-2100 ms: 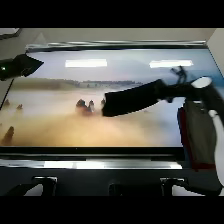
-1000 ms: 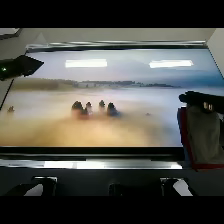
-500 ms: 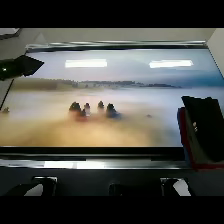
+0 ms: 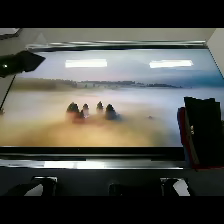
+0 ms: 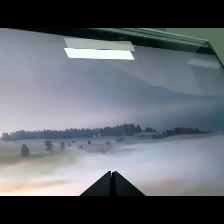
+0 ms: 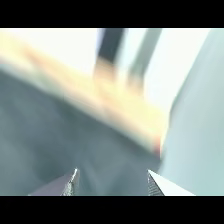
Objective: Fold the shirts.
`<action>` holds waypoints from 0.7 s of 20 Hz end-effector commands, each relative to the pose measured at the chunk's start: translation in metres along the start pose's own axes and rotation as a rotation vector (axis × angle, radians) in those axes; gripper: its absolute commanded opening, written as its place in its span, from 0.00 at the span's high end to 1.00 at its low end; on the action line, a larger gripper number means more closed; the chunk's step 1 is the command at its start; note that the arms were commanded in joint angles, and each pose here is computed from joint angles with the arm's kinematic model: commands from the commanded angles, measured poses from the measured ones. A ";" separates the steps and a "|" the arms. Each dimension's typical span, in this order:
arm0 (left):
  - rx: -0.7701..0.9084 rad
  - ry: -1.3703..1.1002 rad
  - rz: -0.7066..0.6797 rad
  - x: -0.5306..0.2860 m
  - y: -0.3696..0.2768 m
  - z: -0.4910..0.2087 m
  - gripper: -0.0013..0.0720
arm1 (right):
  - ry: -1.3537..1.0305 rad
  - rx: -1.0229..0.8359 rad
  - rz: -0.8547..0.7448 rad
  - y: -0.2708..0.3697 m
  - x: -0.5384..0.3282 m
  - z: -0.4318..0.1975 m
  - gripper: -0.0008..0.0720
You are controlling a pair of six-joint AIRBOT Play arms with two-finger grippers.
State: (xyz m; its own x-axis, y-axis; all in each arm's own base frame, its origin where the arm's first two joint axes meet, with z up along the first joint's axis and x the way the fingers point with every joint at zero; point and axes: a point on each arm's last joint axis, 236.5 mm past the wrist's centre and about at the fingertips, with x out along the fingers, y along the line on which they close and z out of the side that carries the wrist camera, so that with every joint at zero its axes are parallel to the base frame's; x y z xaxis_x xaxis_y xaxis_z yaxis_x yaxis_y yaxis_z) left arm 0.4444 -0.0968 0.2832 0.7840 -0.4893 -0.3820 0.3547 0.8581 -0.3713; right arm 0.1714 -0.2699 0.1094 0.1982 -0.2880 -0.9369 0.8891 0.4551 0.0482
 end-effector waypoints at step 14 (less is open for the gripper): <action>-0.107 0.882 0.527 0.011 0.101 -0.266 0.03 | 0.408 -0.975 0.467 0.344 -0.029 -0.255 0.15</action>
State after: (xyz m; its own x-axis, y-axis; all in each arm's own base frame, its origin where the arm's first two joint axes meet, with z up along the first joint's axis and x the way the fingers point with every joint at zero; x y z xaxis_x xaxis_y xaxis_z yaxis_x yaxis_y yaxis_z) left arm 0.3865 -0.0537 0.0459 0.2369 -0.0226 -0.9713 0.0596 0.9982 -0.0087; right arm 0.3936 0.0678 0.0989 0.3088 0.2698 -0.9121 0.0976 0.9449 0.3125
